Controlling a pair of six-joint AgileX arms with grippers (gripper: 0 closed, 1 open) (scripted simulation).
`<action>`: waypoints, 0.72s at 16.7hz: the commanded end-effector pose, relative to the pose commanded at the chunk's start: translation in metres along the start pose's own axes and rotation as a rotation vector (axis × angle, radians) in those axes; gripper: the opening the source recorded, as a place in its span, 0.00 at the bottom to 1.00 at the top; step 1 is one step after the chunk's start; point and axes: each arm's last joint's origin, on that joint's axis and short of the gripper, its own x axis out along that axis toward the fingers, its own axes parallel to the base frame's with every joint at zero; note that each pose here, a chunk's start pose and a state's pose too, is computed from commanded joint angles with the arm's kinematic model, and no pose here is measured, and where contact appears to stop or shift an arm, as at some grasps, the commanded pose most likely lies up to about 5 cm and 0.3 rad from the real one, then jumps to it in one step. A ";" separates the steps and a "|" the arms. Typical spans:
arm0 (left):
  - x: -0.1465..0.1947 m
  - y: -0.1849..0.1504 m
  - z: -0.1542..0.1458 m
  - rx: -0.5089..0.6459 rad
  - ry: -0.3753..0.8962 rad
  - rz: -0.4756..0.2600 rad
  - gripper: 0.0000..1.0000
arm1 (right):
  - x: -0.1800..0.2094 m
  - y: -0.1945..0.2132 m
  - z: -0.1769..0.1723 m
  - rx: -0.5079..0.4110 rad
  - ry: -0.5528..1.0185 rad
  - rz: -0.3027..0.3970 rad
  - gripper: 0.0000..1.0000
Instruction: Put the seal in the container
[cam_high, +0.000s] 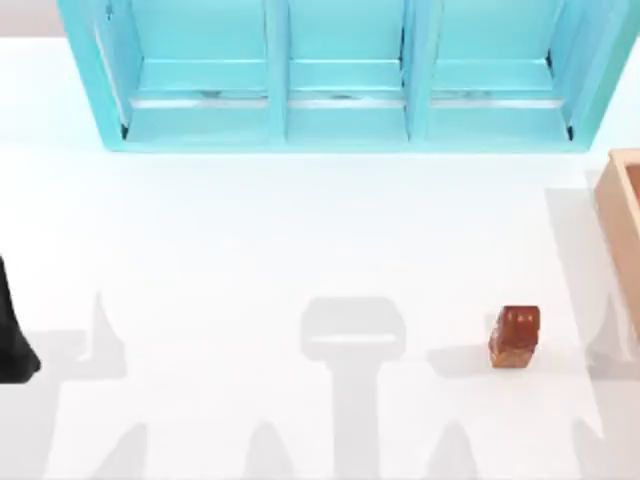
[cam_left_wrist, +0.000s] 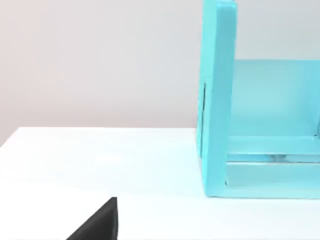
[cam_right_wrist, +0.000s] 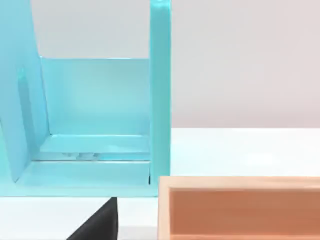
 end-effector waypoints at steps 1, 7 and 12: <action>0.000 0.000 0.000 0.000 0.000 0.000 1.00 | 0.000 0.000 0.000 0.000 0.000 0.000 1.00; 0.000 0.000 0.000 0.000 0.000 0.000 1.00 | 0.003 0.006 0.026 0.054 0.147 0.054 1.00; 0.000 0.000 0.000 0.000 0.000 0.000 1.00 | 0.032 0.025 0.075 0.128 0.517 0.125 1.00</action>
